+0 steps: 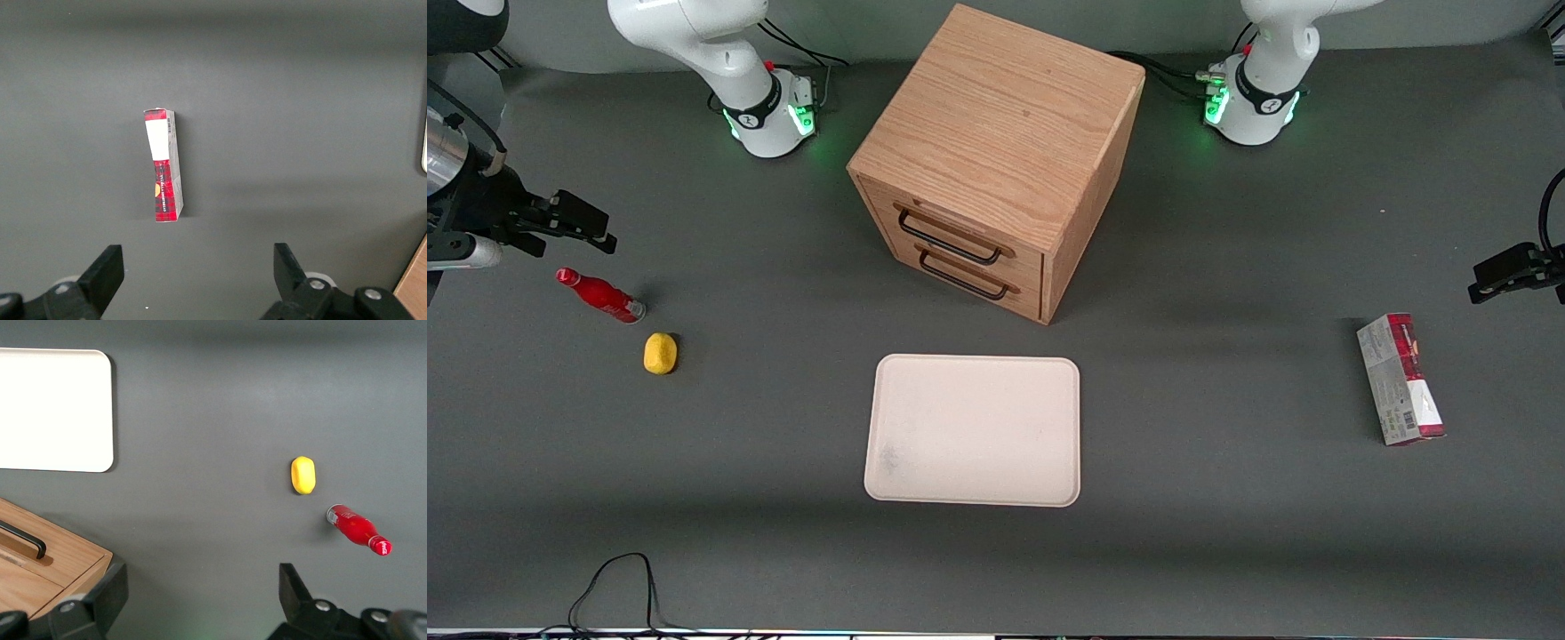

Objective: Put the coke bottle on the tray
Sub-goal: 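Move the right gripper toward the red Coca-Cola bottle lying on the table, then lower the open right gripper around the bottle cap and close it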

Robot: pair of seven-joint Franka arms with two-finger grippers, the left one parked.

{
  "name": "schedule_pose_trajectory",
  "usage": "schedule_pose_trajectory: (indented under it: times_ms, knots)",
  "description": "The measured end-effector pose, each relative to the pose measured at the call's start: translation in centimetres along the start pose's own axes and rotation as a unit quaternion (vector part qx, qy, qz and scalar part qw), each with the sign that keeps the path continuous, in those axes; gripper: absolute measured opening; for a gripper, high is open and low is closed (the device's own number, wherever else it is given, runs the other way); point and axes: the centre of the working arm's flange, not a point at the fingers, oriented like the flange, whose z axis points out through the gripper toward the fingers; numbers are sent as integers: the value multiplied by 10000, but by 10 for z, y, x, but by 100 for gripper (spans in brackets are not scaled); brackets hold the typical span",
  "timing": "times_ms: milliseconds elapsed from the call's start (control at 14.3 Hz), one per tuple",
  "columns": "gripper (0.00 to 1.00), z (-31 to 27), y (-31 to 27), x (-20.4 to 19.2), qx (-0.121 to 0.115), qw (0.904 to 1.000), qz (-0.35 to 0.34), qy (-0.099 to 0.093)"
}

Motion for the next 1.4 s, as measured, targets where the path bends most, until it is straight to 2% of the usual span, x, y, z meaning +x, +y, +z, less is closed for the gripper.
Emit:
schedule_pose_trajectory:
  times_ms: [140, 280, 420, 560, 700, 910, 1050, 1400]
  knots:
    - [100, 0, 0, 0, -1, 10000, 0, -28]
    - [100, 3, 1, -4, -18, 9998, 3, -205]
    - [100, 6, 11, -8, -207, 9990, -103, -390]
    - [100, 11, 49, -9, -392, 9977, -198, -509]
    - [100, 28, 111, -14, -405, 9971, -293, -573]
    - [100, 85, 201, -32, -320, 9975, -431, -467]
    - [100, 137, 238, -51, -241, 9978, -495, -359]
    - [100, 235, 265, -95, -159, 9981, -581, -160]
